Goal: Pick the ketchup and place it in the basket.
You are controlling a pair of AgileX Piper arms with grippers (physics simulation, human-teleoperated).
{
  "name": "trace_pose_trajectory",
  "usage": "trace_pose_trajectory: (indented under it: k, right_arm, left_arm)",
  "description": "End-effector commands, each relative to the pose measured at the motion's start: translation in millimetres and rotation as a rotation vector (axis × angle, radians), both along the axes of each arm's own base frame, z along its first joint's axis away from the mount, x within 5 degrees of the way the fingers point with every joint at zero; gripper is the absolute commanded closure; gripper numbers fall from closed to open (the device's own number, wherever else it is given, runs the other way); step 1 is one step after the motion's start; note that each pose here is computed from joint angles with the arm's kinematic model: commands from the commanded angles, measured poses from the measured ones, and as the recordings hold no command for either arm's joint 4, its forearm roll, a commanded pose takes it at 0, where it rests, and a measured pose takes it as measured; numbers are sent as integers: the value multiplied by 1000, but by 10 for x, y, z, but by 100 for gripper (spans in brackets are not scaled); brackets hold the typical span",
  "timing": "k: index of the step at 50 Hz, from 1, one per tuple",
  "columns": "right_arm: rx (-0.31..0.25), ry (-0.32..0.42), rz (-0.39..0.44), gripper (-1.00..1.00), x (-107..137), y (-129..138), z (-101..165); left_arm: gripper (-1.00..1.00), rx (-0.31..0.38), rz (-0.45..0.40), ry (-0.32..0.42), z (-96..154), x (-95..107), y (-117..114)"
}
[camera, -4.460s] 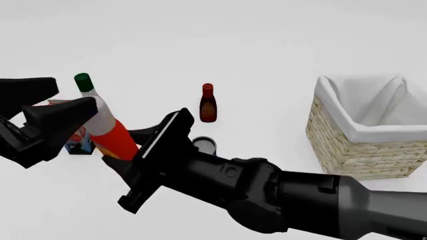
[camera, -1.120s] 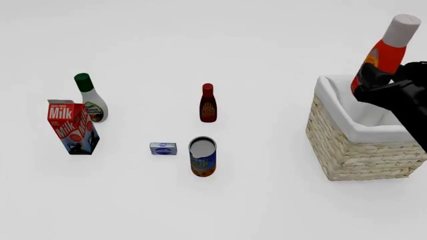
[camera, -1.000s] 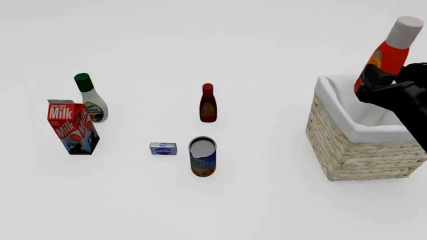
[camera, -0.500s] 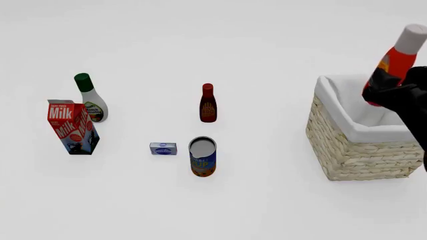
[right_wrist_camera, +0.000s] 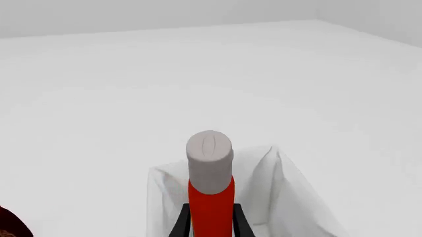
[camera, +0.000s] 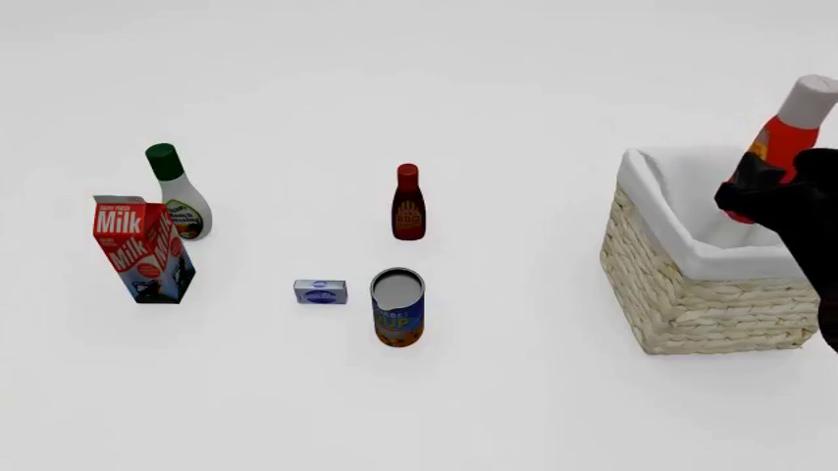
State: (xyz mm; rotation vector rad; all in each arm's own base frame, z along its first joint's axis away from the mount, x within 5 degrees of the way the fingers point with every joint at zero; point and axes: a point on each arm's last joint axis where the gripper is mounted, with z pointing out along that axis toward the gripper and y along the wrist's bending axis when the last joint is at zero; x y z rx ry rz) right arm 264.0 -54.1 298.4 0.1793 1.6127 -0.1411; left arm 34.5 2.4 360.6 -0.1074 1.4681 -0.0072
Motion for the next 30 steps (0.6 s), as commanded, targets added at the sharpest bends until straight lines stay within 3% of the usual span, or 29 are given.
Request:
trace_pose_trajectory:
  k: [1,30]
  right_arm:
    - [11,9,-22,100,65,-74,-99]
    - [30,68,-54,100,236,-207,-322]
  left_arm:
    - [-100,-1,0,2,-2,3,0]
    - [-100,-2,-7,-4,22,3,-2]
